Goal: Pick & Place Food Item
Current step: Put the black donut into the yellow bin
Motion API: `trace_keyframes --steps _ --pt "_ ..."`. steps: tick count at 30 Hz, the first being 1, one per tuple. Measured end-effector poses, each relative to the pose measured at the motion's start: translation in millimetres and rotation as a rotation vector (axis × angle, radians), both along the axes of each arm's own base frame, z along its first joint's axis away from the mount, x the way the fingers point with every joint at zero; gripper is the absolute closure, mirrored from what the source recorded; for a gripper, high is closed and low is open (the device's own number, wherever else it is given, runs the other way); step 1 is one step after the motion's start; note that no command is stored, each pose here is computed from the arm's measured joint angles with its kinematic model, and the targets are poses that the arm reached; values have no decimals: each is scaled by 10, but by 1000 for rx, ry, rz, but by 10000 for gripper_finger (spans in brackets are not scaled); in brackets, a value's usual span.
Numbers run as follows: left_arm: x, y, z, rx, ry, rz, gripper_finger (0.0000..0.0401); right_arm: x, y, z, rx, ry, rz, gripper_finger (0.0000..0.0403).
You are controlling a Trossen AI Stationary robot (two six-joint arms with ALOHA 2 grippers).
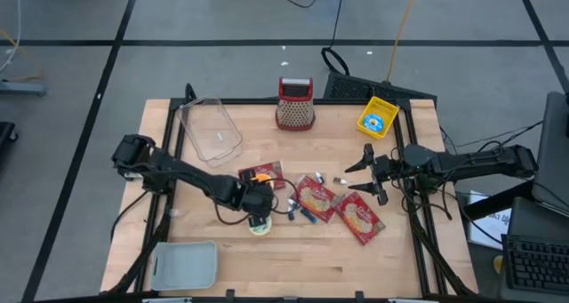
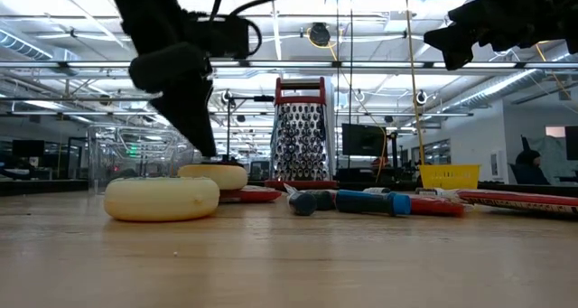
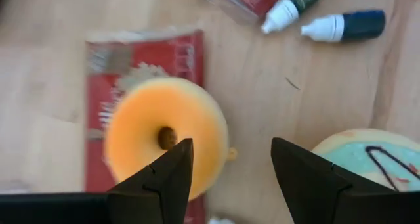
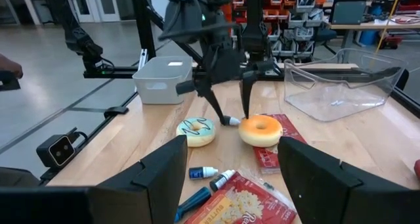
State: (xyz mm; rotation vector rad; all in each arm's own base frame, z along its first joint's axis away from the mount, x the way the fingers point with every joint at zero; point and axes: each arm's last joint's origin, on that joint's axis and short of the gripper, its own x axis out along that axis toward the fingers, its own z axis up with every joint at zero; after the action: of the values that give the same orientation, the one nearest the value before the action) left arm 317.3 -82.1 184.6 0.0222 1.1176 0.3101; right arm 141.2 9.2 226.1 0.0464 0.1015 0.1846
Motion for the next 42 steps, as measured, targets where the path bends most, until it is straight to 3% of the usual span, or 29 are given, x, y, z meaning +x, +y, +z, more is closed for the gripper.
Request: trace_keyframes --steps 7,17,24,30,38,42 --pt "-12 35 27 89 37 -18 192 0 0 0 0 0 0 174" --pt "100 130 -382 53 107 -24 192 -1 0 0 0 0 0 174" --pt "137 203 -468 54 122 0 192 0 0 0 0 0 0 174" --pt "106 209 -275 35 66 6 209 0 0 1 0 0 1 174" --pt "-2 232 190 -13 -93 35 296 0 0 3 0 -1 1 174" --pt "-38 237 476 -70 -249 49 327 1 0 4 17 1 -2 174"
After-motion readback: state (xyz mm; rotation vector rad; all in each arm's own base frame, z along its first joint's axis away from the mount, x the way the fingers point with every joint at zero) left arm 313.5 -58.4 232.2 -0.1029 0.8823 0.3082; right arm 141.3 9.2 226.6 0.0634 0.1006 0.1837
